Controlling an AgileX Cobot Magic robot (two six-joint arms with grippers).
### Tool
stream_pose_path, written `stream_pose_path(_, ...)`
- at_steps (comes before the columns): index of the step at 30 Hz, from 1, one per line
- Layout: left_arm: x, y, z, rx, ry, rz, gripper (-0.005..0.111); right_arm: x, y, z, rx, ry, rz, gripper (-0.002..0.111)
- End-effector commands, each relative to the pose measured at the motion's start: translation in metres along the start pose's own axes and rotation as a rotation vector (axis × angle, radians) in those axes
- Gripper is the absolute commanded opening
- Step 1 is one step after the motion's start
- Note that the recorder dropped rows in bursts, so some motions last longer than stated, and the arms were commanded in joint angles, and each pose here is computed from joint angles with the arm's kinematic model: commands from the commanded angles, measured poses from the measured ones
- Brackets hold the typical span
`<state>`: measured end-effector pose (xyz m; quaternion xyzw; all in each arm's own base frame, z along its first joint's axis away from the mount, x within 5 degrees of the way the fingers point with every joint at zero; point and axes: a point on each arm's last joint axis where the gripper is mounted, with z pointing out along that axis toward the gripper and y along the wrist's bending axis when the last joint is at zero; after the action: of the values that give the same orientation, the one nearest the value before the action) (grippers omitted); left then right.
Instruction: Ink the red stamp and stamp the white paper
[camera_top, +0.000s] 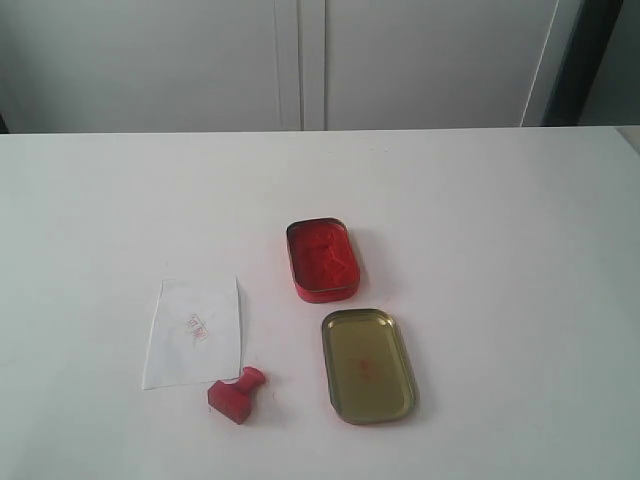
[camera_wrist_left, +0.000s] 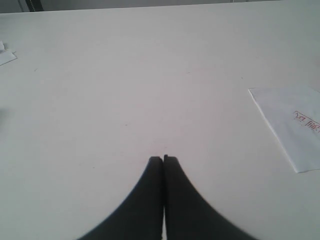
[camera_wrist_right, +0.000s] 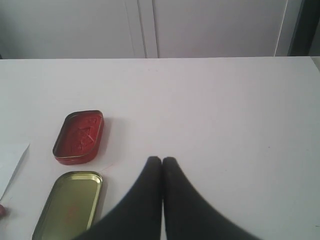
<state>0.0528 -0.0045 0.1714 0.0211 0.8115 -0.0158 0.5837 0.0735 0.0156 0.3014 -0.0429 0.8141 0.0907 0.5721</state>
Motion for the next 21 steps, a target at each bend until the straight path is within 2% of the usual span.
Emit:
stream_pose_path(1, 0.002, 0.0, 0.0, 0.0, -0.002, -0.005, 0.0, 0.0, -0.001, -0.001, 0.01, -0.012, -0.011, 0.0)
stream_pose_path(7, 0.002, 0.0, 0.0, 0.0, -0.002, -0.005, 0.0, 0.0, -0.001, -0.006, 0.008, -0.036, -0.011, 0.0)
stream_pose_path(21, 0.002, 0.0, 0.0, 0.0, -0.002, -0.005, 0.0, 0.006, -0.001, -0.047, -0.015, -0.249, -0.009, 0.0)
